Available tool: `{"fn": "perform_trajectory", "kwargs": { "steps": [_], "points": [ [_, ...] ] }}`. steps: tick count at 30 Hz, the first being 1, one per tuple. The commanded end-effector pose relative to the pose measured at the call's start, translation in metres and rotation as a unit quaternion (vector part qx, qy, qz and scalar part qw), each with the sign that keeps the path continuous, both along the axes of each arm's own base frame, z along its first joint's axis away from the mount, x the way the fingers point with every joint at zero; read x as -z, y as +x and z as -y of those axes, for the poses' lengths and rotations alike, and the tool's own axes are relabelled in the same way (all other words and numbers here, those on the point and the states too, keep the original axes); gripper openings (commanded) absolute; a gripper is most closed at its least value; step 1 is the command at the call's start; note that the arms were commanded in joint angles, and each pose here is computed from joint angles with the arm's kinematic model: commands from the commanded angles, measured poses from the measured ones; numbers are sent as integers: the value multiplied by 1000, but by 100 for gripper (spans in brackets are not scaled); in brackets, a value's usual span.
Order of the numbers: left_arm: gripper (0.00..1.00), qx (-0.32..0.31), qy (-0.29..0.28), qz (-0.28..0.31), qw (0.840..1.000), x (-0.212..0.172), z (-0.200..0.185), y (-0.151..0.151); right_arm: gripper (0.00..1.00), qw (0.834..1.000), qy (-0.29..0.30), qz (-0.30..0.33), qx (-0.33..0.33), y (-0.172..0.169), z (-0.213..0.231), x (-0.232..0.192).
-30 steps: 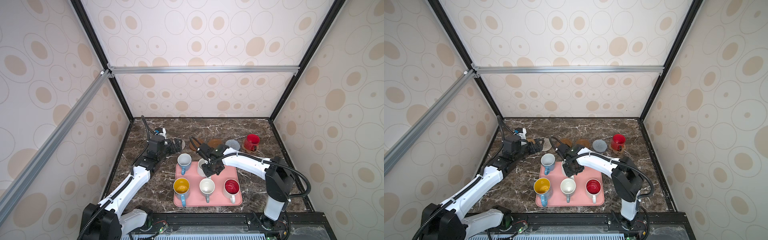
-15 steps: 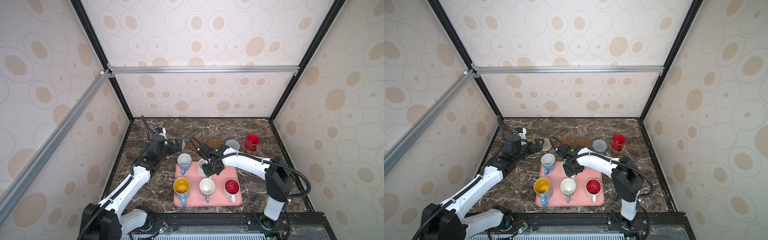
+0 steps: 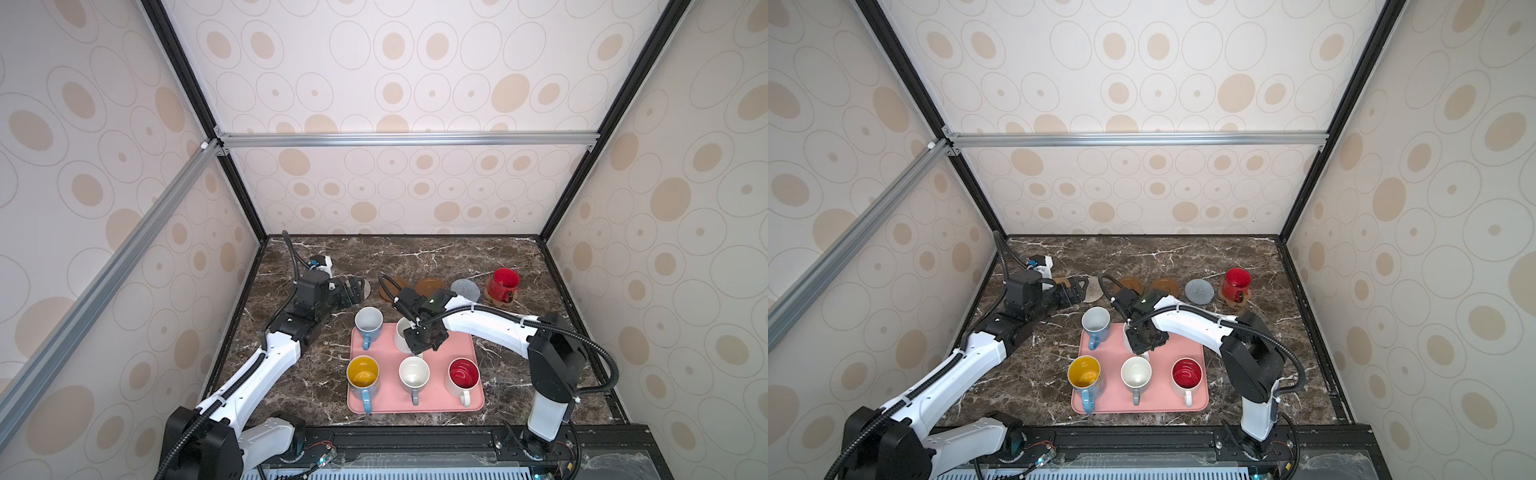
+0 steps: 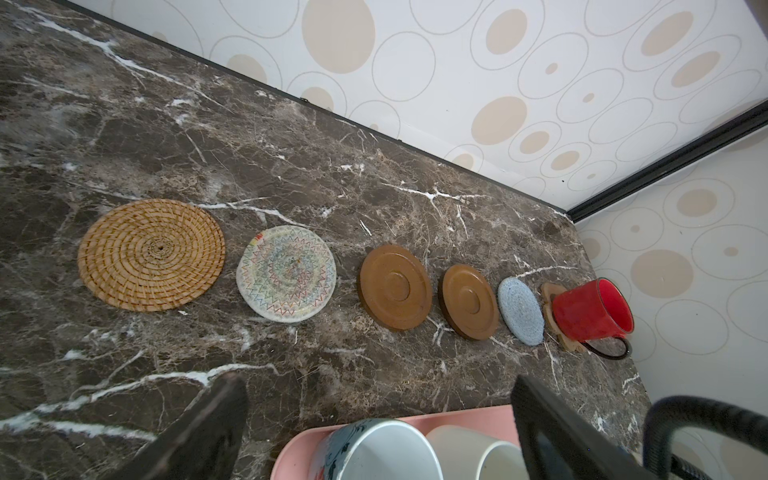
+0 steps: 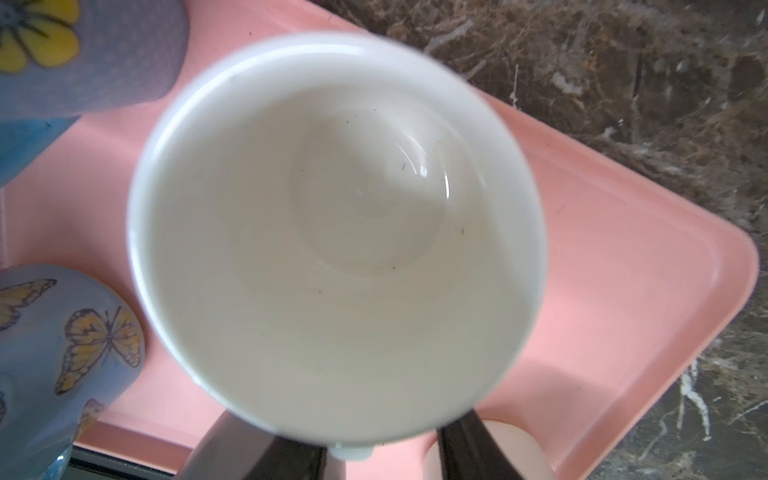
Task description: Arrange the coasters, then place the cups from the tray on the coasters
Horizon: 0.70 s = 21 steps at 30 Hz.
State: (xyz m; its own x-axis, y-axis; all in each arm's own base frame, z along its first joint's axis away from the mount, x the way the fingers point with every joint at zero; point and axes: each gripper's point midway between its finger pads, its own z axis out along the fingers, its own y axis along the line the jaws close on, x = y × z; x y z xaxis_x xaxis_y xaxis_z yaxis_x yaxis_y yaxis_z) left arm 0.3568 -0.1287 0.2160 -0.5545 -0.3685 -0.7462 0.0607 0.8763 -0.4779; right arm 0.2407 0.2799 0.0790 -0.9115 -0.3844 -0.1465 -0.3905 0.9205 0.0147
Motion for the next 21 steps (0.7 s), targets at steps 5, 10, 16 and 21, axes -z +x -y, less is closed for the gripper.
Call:
{"fn": "perform_trajectory", "kwargs": {
  "steps": [5,10,16,21],
  "points": [
    [100,6,-6,13,1000,-9,5,3,44,1000,-14,-11,-5,-4,0,3],
    [100,3,-5,11,1000,-8,3,2,44,1000,-18,-8,-5,-3,2,4],
    [100,0,-4,13,1000,-9,2,1,44,1000,-14,-8,-2,-3,1,6],
    [100,0,-5,13,1000,-9,2,1,44,1000,-13,-7,-2,-3,0,6]
  ]
}}
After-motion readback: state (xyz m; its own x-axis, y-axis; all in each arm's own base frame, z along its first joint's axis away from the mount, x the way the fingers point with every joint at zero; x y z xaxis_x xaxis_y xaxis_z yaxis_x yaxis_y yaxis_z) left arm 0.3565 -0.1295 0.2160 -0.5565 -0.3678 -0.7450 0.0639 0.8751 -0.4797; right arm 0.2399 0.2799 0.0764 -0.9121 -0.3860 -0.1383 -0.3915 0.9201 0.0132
